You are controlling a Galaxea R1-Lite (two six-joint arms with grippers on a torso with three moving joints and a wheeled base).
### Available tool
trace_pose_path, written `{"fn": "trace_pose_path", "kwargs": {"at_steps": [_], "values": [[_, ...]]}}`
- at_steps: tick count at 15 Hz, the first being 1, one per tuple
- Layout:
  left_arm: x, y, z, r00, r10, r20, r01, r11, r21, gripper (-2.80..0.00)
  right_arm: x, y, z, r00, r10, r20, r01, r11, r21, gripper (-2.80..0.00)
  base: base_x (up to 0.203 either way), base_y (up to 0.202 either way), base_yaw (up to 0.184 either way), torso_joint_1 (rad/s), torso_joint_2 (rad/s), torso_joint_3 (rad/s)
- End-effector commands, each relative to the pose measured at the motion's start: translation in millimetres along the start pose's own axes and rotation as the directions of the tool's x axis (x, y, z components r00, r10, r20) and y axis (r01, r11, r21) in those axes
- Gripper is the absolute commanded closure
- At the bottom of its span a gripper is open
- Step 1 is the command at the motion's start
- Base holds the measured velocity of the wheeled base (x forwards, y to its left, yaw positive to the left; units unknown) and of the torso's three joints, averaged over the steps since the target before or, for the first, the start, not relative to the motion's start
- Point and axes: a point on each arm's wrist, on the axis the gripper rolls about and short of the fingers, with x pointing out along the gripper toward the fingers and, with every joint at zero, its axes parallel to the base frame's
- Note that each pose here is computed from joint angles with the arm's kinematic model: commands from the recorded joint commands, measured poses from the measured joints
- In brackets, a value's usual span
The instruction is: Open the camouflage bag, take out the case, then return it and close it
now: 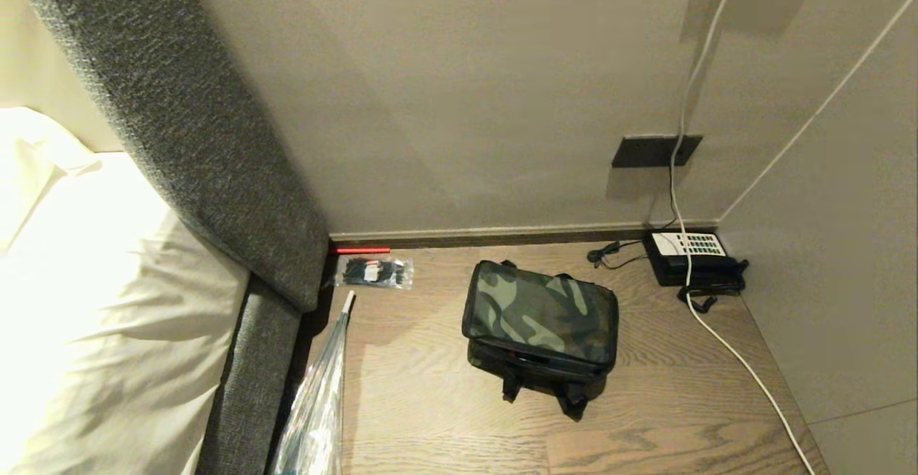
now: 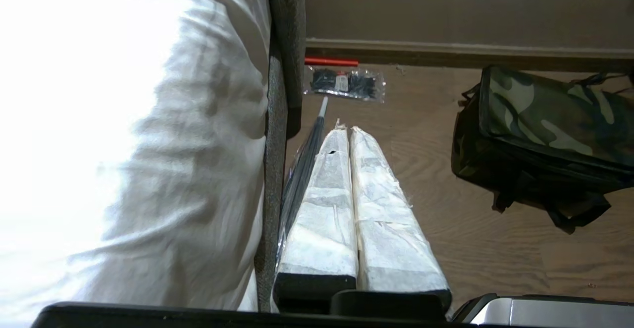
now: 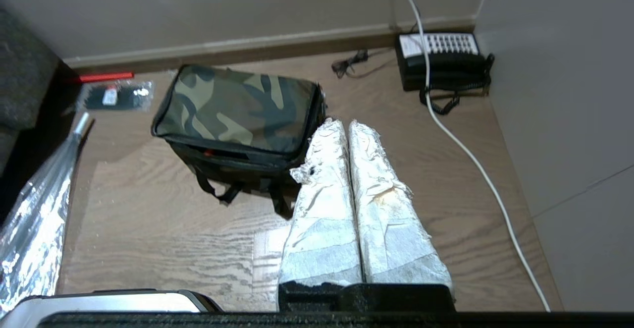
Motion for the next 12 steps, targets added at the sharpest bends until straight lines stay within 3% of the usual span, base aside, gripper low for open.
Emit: {"fn": "trace_pose_path", "kwargs": {"at_steps": [1,12], "values": [[-0.1,0.0,-0.1,1.000,0.002,0.001,-0.002,1.000,0.000,0.00,-1.3,-0.3,-4.4,1.000,0.001,0.016,-0.001,1.000,0.001,0.00,0.000,0.000,0.000,0.005,0.00,0.198],[-0.1,0.0,-0.1,1.000,0.001,0.001,-0.001,1.000,0.000,0.00,-1.3,-0.3,-4.4,1.000,0.001,0.016,-0.001,1.000,0.001,0.00,0.000,0.000,0.000,0.002,0.00,0.203]]}}
